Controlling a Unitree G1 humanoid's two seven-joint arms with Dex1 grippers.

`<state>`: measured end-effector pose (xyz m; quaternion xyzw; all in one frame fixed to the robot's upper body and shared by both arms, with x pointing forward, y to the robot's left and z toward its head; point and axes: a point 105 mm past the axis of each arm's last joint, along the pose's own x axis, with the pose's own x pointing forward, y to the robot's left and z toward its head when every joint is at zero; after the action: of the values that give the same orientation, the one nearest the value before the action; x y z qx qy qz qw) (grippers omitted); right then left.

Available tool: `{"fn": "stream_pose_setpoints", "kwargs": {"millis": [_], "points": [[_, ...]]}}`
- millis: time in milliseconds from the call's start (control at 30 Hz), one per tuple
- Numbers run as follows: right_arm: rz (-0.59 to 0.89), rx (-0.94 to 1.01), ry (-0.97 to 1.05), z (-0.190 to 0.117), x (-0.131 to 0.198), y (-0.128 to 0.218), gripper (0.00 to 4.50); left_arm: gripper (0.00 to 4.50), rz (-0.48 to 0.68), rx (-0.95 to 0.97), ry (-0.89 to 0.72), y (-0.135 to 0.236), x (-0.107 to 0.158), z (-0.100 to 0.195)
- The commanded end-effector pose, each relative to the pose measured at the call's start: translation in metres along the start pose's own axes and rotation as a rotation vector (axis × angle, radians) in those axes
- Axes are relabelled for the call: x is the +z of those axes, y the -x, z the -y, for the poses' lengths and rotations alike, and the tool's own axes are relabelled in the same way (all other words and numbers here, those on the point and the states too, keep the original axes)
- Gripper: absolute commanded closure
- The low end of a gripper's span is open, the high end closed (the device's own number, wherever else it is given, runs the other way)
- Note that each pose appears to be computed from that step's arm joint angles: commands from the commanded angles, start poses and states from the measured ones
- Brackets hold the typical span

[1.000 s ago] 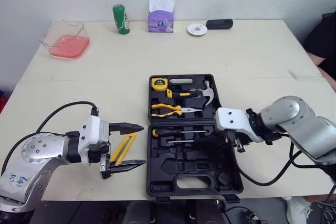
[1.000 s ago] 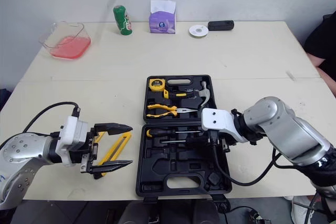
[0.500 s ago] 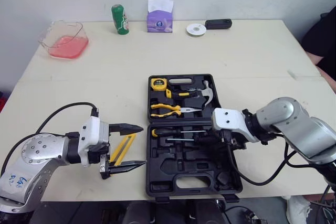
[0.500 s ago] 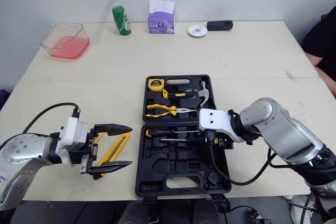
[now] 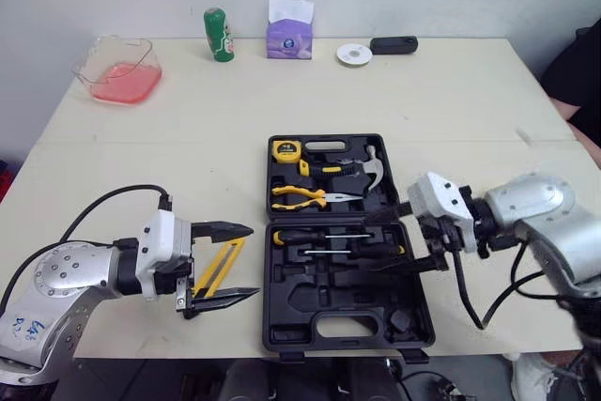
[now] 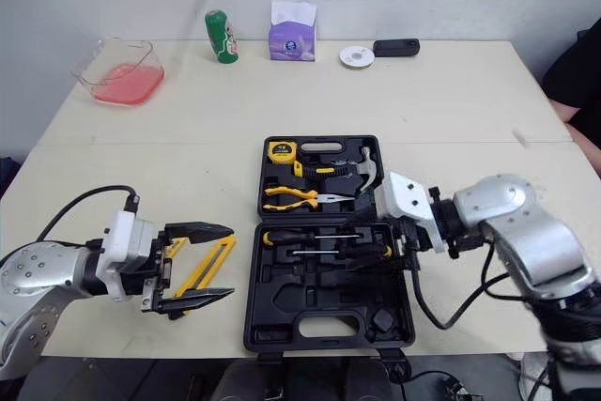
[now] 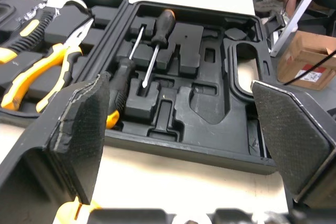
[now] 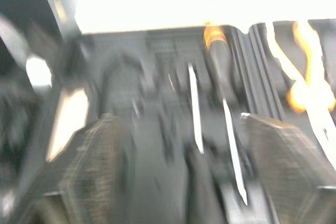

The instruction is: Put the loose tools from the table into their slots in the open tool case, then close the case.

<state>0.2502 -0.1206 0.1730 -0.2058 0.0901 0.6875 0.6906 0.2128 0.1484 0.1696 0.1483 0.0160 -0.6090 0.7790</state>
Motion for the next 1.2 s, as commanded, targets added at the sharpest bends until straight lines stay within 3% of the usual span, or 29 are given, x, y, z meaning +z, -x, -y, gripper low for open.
{"fn": "stream_pose_setpoints", "kwargs": {"millis": [33,167,733,1200], "points": [[0.051,-0.040,0.090,0.004,-0.001,0.005,2.58,0.00,0.014,-0.006,-0.046,-0.001,0.008,-0.002],[0.100,-0.063,0.098,0.006,-0.010,-0.003,4.46,0.00,0.010,-0.016,-0.040,-0.001,0.008,0.000],[0.034,-0.117,0.023,0.027,-0.059,-0.024,4.46,0.00,0.001,-0.019,-0.057,-0.004,0.010,-0.002],[-0.123,-0.074,-0.166,0.013,-0.101,-0.032,4.46,0.00,-0.010,-0.006,-0.069,-0.001,0.011,-0.005]]}}
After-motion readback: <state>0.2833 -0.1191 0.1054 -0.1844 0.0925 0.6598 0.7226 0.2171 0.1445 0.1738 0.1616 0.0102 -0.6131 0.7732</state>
